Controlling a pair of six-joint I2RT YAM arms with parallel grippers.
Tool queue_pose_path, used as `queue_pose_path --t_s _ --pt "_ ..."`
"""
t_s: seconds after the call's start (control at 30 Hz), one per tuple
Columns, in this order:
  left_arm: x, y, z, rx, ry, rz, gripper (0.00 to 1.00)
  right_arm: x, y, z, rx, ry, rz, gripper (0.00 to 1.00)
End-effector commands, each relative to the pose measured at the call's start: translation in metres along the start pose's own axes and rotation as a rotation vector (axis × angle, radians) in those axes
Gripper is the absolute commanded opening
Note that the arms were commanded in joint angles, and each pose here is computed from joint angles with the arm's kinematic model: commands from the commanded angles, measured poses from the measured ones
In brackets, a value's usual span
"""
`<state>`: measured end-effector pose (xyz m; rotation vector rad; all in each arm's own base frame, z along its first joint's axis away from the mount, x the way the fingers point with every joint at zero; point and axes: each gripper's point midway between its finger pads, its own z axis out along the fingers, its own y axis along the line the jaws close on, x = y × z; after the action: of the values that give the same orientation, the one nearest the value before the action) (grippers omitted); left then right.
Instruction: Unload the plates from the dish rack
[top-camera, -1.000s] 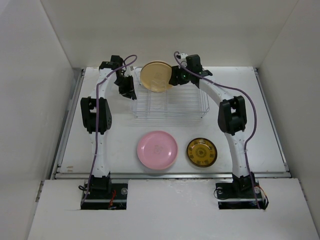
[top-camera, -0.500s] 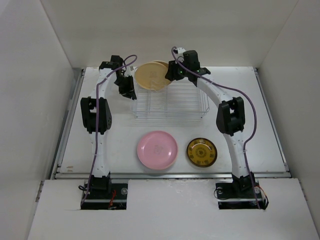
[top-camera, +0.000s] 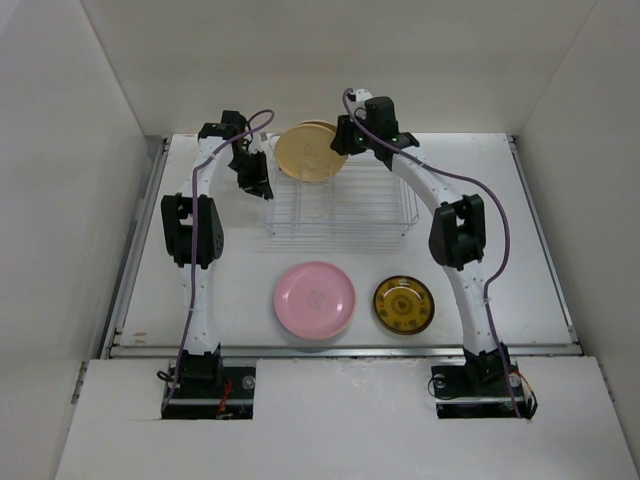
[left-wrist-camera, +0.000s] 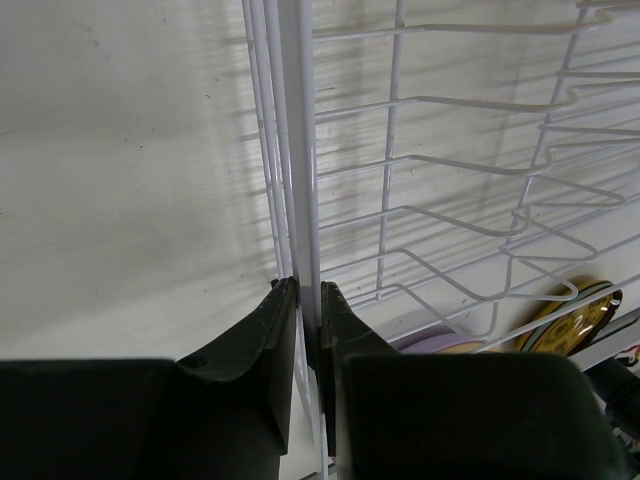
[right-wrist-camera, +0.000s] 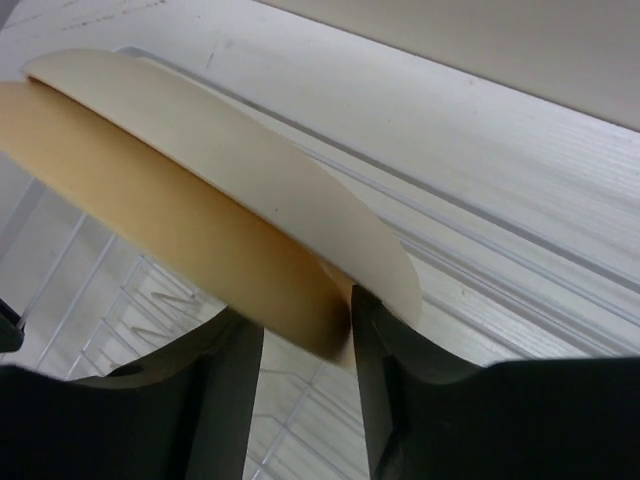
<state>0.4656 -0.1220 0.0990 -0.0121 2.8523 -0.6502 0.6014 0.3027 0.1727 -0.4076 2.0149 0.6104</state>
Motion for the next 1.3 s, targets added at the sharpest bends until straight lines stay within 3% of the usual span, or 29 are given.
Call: queue_pose_path --t_s 0.0,0.03,0.07,0.2,0.37,0.53,0.7,0.93,1.1,1.27 --pt "0.023 0.034 0.026 -0.065 0.115 -0.102 0.0 -0.035 0.006 0.009 -0.009 -0.128 -0.043 0.44" --pt "0.023 0.034 0.026 -0.065 0.115 -0.102 0.0 -0.031 0.004 0.013 -0.009 -0.122 -0.041 0.37" --pt "0.023 0.034 0.026 -0.065 0.115 -0.102 0.0 -0.031 0.004 0.013 -0.009 -0.122 -0.041 0.2" --pt "0.022 0.033 0.022 -0.072 0.106 -0.098 0.0 -0.009 -0.003 0.014 0.019 -0.073 -0.027 0.0" --pt "0.023 0.026 0.02 -0.04 0.11 -0.121 0.0 -0.024 0.003 -0.009 0.028 -0.087 -0.041 0.0" --pt "0.023 0.02 0.019 -0.016 0.107 -0.141 0.0 -0.085 0.03 -0.058 0.043 -0.223 -0.082 0.0" --pt "0.017 0.029 0.016 -0.048 0.09 -0.125 0.0 -0.102 0.044 -0.081 0.056 -0.275 -0.115 0.0" --pt "0.015 0.027 0.011 -0.046 0.086 -0.102 0.0 -0.089 0.05 -0.087 0.051 -0.207 -0.13 0.0" --pt "0.013 0.03 0.011 -0.058 0.084 -0.091 0.0 -0.09 0.068 -0.118 0.02 -0.163 -0.129 0.0" --pt "0.011 0.033 0.009 -0.076 0.074 -0.068 0.0 -0.039 0.094 -0.163 -0.106 0.069 -0.117 0.0"
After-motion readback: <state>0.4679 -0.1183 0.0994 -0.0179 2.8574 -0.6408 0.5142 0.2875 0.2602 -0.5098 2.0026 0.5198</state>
